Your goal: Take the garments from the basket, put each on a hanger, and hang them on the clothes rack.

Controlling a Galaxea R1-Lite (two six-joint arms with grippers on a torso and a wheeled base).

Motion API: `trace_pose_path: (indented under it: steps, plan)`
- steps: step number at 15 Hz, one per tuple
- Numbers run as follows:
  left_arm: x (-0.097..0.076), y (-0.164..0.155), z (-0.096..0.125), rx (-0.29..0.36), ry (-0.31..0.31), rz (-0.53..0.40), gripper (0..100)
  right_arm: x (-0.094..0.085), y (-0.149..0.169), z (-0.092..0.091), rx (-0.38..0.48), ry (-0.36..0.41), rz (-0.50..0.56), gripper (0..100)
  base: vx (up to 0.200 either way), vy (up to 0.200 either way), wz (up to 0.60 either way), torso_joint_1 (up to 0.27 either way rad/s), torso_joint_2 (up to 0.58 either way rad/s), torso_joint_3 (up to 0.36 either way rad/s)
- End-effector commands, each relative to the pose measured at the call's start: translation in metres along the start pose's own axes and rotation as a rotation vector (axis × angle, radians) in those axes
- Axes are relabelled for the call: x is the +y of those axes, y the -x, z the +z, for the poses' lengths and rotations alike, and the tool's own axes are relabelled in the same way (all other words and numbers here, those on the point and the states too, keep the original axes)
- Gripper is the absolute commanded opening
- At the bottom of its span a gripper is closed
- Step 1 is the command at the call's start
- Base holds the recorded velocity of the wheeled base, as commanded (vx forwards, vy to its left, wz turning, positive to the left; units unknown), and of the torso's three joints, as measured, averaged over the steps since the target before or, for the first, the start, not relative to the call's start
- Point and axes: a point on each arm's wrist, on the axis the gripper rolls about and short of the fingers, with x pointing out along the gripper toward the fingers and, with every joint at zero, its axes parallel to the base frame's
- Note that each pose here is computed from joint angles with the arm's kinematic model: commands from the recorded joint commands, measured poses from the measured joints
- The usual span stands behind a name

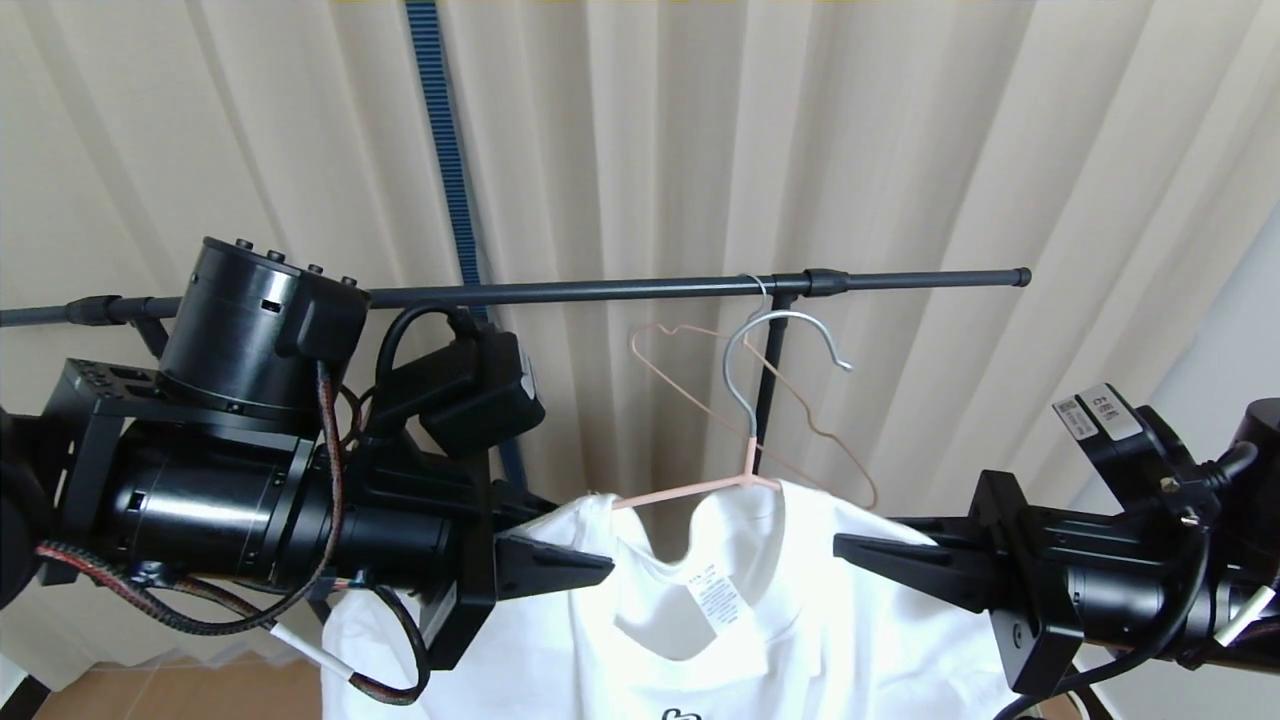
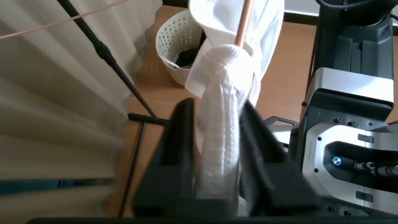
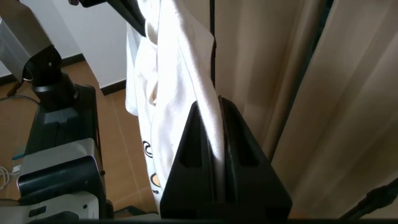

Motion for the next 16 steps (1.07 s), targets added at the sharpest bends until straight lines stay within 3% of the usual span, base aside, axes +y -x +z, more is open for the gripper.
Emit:
trace_pose_path:
  steps: [1, 8, 9, 16]
  plan:
    - [-0.001, 0.001, 0.000, -0.001, -0.002, 0.001, 0, 0.001, 0.001, 0.001, -0.006, 0.006, 0.000, 0, 0.000, 0.000, 0.00, 0.000, 0.00, 0.000]
    - [0.000, 0.004, -0.001, 0.005, -0.003, 0.036, 0, 0.000, 0.000, 0.002, -0.008, 0.007, -0.005, 0, 0.000, 0.000, 0.00, 0.000, 0.00, 0.000]
    - [-0.001, 0.005, 0.000, 0.001, -0.002, 0.038, 0, 0.000, 0.000, 0.001, -0.006, 0.006, -0.005, 100, 0.000, 0.000, 0.00, 0.000, 0.00, 0.000]
    - [-0.005, 0.024, -0.006, -0.020, -0.002, 0.104, 0, -0.009, 0.008, 0.006, -0.028, 0.016, -0.059, 100, 0.000, 0.000, 0.00, 0.000, 0.00, 0.000]
